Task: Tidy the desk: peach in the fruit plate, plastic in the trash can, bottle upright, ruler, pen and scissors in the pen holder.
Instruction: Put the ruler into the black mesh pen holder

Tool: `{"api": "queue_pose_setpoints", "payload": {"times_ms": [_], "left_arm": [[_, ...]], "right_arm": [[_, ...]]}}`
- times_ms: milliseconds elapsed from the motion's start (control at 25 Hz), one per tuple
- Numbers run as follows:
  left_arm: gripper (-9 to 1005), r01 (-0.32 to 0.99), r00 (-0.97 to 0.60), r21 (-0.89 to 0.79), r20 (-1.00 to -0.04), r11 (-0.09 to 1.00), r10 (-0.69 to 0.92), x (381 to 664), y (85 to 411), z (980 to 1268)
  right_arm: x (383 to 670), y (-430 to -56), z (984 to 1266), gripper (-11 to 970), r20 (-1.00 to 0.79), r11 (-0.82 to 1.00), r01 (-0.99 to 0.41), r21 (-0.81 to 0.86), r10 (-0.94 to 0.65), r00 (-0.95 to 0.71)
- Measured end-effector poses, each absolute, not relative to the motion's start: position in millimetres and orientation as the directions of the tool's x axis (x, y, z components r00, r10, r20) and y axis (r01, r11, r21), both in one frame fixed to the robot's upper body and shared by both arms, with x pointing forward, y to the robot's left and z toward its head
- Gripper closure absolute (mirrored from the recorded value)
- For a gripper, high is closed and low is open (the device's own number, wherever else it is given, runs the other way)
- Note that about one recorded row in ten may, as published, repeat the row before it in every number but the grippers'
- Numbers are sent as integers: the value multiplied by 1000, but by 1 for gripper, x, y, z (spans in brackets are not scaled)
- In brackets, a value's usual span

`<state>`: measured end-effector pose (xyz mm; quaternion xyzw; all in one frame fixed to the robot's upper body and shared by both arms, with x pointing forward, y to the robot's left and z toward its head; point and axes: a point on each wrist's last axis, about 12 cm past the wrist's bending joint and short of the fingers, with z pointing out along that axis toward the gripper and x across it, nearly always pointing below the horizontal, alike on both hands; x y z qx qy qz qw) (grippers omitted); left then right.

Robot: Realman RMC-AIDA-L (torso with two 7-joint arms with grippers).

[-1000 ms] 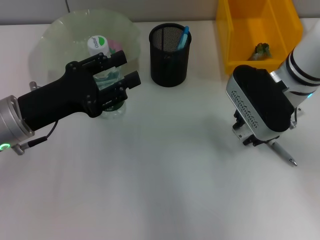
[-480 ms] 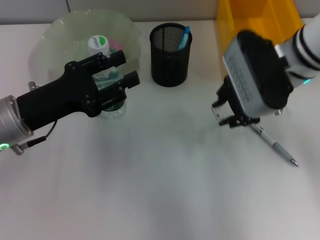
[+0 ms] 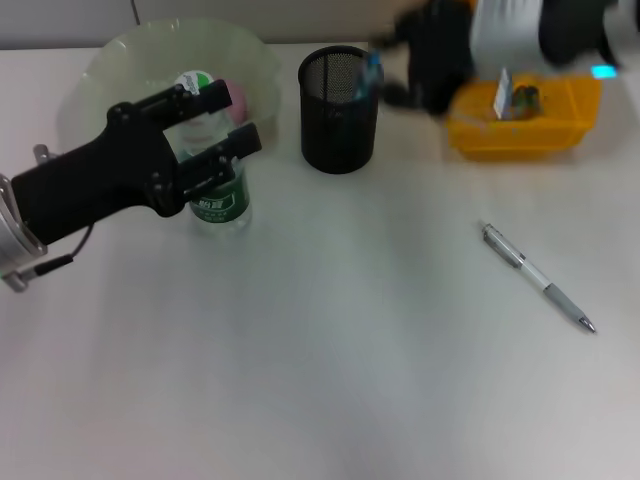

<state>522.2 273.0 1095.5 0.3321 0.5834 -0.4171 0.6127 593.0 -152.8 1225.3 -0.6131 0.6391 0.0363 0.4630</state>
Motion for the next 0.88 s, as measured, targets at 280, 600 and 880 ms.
{"api": "queue_pose_setpoints", "payload": {"times_ms": [280, 600, 880], "left_arm": [[410, 901, 6, -43, -994, 431, -110, 525, 276, 1103], [410, 892, 9, -42, -994, 449, -110, 522, 280, 1101], [410, 886, 4, -49, -994, 461, -113, 524, 281, 1101]], "right_arm": [[622, -145, 1241, 583, -862, 566, -700, -435, -486, 143], [644, -132, 1232, 576, -967, 667, -711, -225, -241, 81], [646, -129, 1218, 569, -998, 644, -763, -62, -16, 67]]}}
